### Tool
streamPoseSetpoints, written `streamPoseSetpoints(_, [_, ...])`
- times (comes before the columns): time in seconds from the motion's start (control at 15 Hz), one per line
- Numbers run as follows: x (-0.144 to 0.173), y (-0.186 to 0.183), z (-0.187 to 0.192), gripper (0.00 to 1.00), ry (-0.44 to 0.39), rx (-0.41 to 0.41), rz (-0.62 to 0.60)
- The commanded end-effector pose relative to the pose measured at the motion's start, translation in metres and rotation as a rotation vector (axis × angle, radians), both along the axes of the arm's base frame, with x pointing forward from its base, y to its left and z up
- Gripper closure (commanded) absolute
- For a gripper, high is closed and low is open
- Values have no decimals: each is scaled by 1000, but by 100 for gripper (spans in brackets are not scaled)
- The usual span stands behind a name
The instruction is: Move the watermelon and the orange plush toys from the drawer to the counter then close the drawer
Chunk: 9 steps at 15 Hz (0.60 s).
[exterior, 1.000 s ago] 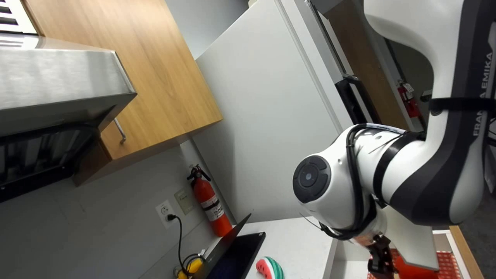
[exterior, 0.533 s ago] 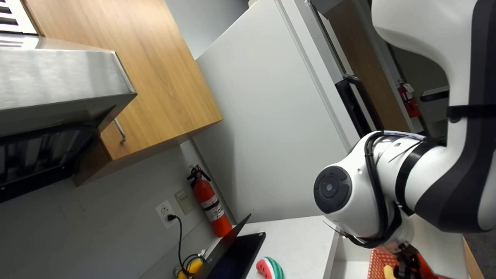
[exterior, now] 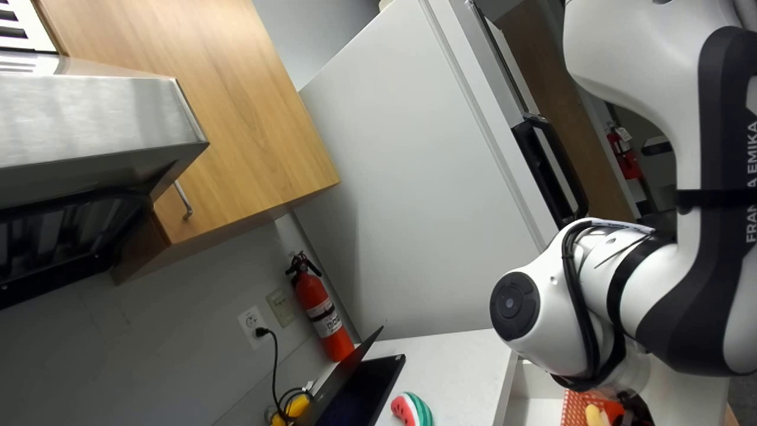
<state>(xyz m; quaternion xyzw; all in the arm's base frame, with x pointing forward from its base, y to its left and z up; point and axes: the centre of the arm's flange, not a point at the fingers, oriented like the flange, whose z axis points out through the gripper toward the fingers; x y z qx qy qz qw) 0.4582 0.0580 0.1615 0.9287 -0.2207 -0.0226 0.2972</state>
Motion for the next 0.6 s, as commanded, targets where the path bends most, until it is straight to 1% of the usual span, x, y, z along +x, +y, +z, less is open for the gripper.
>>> streamPoseSetpoints(0.0, [10,-9,-4,0,-33,-21,-102])
streamPoseSetpoints(0.27, [22,-16,1,0,-79,-32,-139])
streamPoseSetpoints(0.53, [36,-15,9,0,-118,-30,-151])
